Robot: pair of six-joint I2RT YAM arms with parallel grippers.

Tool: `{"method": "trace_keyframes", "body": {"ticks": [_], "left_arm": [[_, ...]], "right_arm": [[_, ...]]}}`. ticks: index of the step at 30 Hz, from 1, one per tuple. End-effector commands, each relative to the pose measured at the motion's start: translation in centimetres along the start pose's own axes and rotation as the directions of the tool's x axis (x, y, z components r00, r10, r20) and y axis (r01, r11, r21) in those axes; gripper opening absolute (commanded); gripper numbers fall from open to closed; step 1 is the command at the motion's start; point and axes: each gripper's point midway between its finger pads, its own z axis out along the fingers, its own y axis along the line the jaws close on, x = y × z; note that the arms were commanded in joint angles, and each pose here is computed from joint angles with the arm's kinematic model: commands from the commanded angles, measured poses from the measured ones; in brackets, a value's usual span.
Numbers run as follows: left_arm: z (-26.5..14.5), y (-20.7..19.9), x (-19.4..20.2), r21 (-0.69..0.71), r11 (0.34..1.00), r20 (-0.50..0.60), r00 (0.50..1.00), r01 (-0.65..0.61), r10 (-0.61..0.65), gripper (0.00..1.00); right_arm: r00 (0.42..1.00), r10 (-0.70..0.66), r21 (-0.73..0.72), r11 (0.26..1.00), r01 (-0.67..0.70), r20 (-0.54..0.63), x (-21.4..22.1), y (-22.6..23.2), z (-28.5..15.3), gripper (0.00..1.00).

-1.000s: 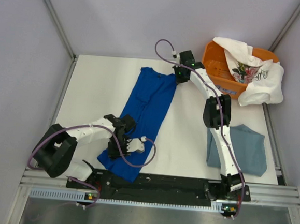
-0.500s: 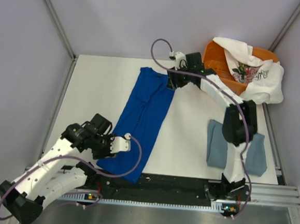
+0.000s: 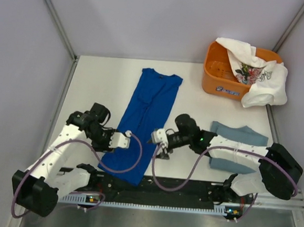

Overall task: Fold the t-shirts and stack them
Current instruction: Grab the bottom of the folded rectangular tshirt with both arms

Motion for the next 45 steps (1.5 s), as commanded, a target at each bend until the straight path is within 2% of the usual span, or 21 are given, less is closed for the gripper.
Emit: {"method": "trace_keyframes", "body": {"ticks": [1,3,7,13,20,25,31,35,41,45], "left_arm": [[-2.6,2.5,-1.2,-0.029,0.996,0.125,0.989,-0.081,0.084,0.53],[-2.6,2.4,-0.6,-0.004,0.997,0.122,0.990,-0.074,0.073,0.53],[-1.0,0.1,0.0,0.103,0.992,0.124,0.991,-0.066,0.053,0.53],[0.8,-1.2,0.6,0.128,0.991,0.125,0.992,-0.033,0.017,0.54],[1.4,-1.0,-0.1,0.141,0.989,0.160,0.985,0.038,-0.061,0.53],[1.7,-1.1,-0.2,0.158,0.986,0.165,0.982,0.060,-0.087,0.53],[1.3,-1.1,-0.8,0.193,0.977,0.182,0.976,0.085,-0.121,0.53],[1.8,-1.9,-2.3,0.234,0.971,0.233,0.966,0.055,-0.110,0.54],[3.2,-4.8,-4.7,0.317,0.944,0.187,0.982,-0.095,0.036,0.56],[3.9,-6.0,-4.0,0.327,0.928,0.192,0.974,-0.179,0.120,0.59]], "right_arm": [[0.976,-0.218,-0.217,0.952,0.216,0.016,0.2,7.0,3.4,0.65],[0.969,-0.246,-0.245,0.939,0.241,0.013,0.7,8.3,5.0,0.65],[0.942,-0.328,-0.273,0.915,0.298,-0.071,2.3,9.0,7.4,0.65],[0.927,-0.360,-0.371,0.879,0.300,-0.104,4.5,11.2,9.9,0.64],[0.907,-0.408,-0.441,0.837,0.324,-0.107,5.1,11.5,11.6,0.62],[0.886,-0.440,-0.555,0.778,0.295,-0.146,7.4,13.7,11.6,0.46],[0.874,-0.446,-0.590,0.764,0.261,-0.192,8.7,14.4,10.1,0.28],[0.839,-0.481,-0.581,0.770,0.266,-0.254,9.8,13.9,8.7,0.00],[0.781,-0.505,-0.587,0.777,0.226,-0.368,11.4,13.4,5.7,0.00],[0.765,-0.508,-0.573,0.788,0.226,-0.397,11.6,13.5,3.7,0.00]]}}
